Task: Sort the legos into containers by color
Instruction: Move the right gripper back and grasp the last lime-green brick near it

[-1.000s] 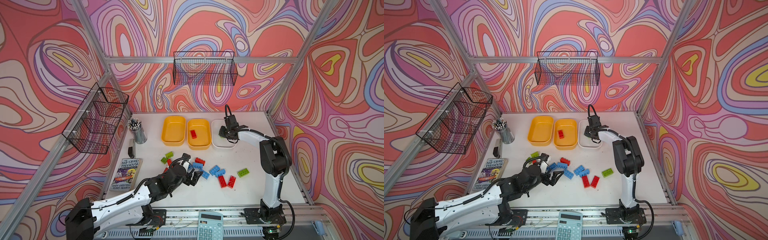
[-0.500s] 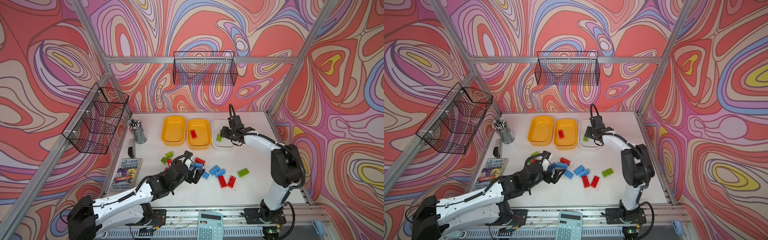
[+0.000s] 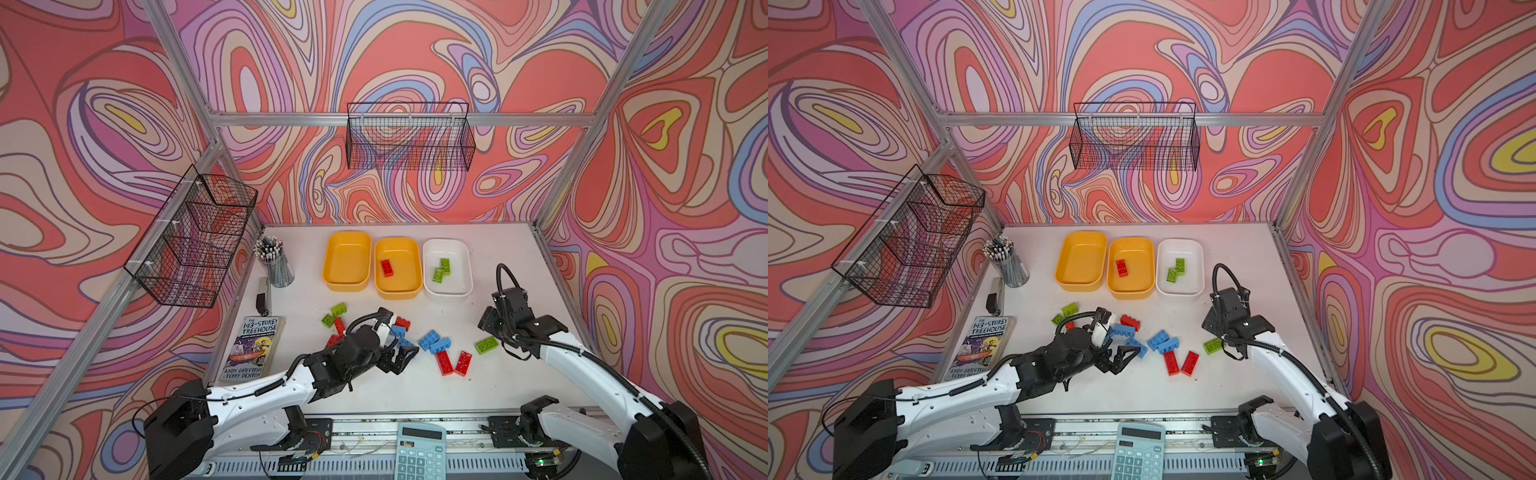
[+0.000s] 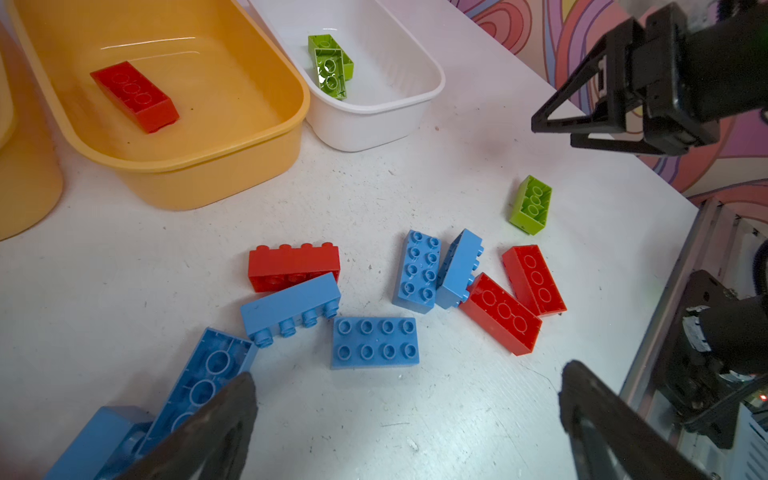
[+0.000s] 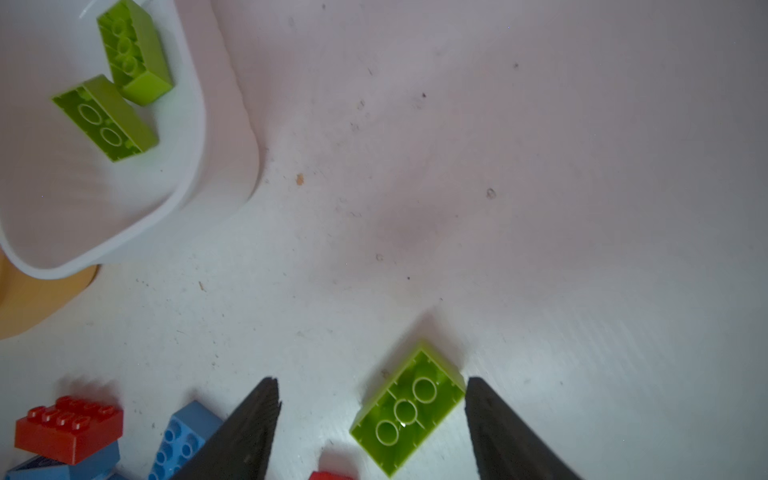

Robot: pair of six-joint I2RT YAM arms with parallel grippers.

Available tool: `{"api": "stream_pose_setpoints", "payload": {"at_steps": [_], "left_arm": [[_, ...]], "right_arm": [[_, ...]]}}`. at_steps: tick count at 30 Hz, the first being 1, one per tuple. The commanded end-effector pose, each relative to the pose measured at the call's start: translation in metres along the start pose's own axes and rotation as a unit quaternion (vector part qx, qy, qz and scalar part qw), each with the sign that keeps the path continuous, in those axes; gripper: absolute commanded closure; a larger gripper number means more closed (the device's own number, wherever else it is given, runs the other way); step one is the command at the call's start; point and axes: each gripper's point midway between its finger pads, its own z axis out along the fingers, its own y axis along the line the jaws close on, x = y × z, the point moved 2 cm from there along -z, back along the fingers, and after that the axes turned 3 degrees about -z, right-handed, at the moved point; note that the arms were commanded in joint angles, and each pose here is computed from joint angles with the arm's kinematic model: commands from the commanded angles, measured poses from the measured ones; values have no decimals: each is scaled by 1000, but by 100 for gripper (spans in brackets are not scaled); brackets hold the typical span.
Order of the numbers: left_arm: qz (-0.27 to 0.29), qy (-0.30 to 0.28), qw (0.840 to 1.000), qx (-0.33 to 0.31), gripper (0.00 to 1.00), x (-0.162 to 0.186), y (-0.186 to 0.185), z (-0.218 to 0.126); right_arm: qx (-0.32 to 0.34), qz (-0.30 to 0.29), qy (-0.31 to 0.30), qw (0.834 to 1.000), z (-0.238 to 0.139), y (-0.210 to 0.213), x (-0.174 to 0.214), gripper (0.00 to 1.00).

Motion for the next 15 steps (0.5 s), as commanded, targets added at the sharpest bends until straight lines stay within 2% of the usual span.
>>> {"api": "stream_pose_setpoints", "payload": {"at_steps": [1,15], "left_arm": [[-9,-10,999,31,0,1,-9,-1],[-16,-31,999,9,0,7,7,-20]], "right_arm": [[15,45,22,999,-2,-16,20,24],[-12,50,75,996,28,-10,47,24]]}}
